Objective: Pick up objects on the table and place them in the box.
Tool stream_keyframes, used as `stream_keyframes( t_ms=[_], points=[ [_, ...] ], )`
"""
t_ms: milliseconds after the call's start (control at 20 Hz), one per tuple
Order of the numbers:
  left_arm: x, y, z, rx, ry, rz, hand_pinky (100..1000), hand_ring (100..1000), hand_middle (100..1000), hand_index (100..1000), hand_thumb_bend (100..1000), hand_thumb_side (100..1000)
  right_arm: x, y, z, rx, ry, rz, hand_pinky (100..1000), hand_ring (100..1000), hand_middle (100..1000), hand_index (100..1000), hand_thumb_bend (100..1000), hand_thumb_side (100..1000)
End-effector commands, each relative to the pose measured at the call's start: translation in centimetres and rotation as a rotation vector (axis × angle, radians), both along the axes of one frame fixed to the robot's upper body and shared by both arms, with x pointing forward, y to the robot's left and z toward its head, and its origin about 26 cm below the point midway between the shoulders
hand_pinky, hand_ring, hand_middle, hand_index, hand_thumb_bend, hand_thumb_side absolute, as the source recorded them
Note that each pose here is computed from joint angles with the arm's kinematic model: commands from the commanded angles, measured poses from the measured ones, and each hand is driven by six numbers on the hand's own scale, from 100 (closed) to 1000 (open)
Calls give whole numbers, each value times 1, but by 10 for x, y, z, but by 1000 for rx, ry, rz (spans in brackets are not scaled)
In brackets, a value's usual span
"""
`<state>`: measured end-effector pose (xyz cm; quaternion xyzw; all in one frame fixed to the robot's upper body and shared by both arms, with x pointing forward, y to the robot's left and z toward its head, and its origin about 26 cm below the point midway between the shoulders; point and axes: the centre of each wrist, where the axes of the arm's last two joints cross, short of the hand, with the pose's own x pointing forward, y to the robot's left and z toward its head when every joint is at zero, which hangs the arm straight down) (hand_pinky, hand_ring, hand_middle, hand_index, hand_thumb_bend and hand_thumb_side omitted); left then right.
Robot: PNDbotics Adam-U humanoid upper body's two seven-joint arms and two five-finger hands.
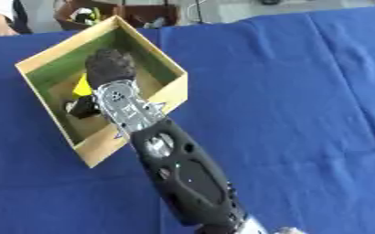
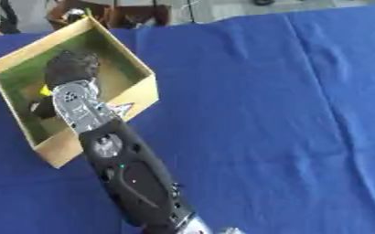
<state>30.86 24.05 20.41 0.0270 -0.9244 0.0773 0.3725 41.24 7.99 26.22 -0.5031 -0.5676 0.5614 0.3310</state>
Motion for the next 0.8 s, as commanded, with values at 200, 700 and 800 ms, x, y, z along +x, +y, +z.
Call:
stream_keyframes(
  t_ms=[200, 700, 800],
  points=[
    [-3, -1, 6, 10, -22, -10, 686, 858, 766, 823, 100, 989, -13, 6, 30, 32, -90, -8, 828, 912, 845, 913, 668, 770],
    [-3, 0, 5, 7, -19, 0, 687, 860, 767, 823, 100, 988, -32, -22, 101, 173, -335, 67, 808, 862, 809, 873, 607, 830],
    [-3, 1, 5, 6, -18, 3, 687, 860, 767, 823, 100, 987, -37, -31, 115, 199, -381, 82, 806, 857, 806, 868, 599, 833]
  ],
)
